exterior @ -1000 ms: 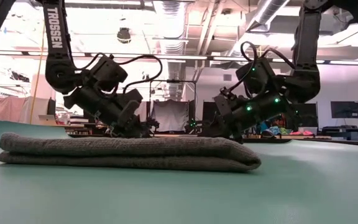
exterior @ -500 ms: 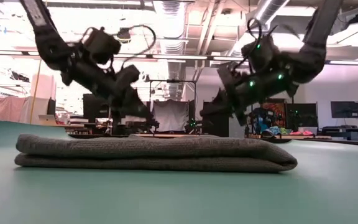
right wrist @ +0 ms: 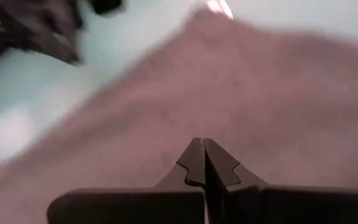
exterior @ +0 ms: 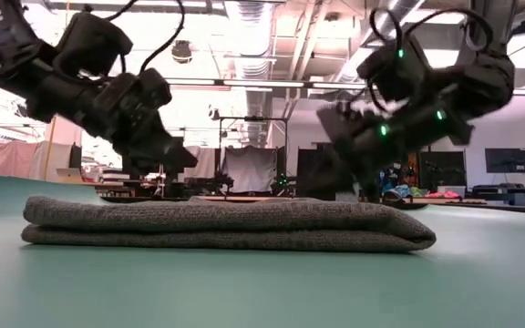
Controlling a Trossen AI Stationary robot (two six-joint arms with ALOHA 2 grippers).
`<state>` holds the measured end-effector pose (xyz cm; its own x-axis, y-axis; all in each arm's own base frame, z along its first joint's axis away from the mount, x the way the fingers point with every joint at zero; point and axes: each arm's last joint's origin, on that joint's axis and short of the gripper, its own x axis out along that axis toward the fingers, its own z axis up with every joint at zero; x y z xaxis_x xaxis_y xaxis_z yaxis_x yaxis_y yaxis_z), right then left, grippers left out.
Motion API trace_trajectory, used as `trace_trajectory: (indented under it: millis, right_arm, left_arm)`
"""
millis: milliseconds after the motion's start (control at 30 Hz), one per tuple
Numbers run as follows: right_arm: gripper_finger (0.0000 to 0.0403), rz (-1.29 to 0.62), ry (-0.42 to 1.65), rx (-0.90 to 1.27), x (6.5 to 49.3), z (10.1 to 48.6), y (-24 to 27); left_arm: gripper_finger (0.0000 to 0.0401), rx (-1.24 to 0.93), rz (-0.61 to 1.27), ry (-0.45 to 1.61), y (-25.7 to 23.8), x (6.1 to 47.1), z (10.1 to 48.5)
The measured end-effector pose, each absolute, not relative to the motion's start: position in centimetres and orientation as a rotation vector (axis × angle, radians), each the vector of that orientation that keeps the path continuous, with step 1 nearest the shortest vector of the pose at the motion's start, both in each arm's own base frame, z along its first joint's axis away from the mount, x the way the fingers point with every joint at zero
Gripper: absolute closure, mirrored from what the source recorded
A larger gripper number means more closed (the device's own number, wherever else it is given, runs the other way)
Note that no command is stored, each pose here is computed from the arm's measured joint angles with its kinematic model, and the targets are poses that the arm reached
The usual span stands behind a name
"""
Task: Roll towel
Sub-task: Roll the gray towel
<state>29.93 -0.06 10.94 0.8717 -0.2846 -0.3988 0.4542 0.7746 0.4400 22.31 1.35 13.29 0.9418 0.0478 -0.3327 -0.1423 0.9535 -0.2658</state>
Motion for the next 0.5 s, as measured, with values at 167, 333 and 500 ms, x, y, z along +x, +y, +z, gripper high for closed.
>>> trace_trajectory:
  millis: [167,333,500]
  right_arm:
    - [0.0394,-0.457,0.373,0.567,30.0,8.1,1.4]
    - [0.0394,-0.492,0.399,0.534,29.8,6.4,2.0]
    - [0.0394,-0.462,0.421,0.492,29.7,6.5,1.9]
  left_arm:
    - [0.0401,-0.285,0.06,0.322,-0.1,22.8,11.8]
    - [0.0401,-0.282,0.072,0.374,-0.6,24.7,9.2]
    - [0.0401,-0.3,0.1,0.45,-0.5,25.5,6.8]
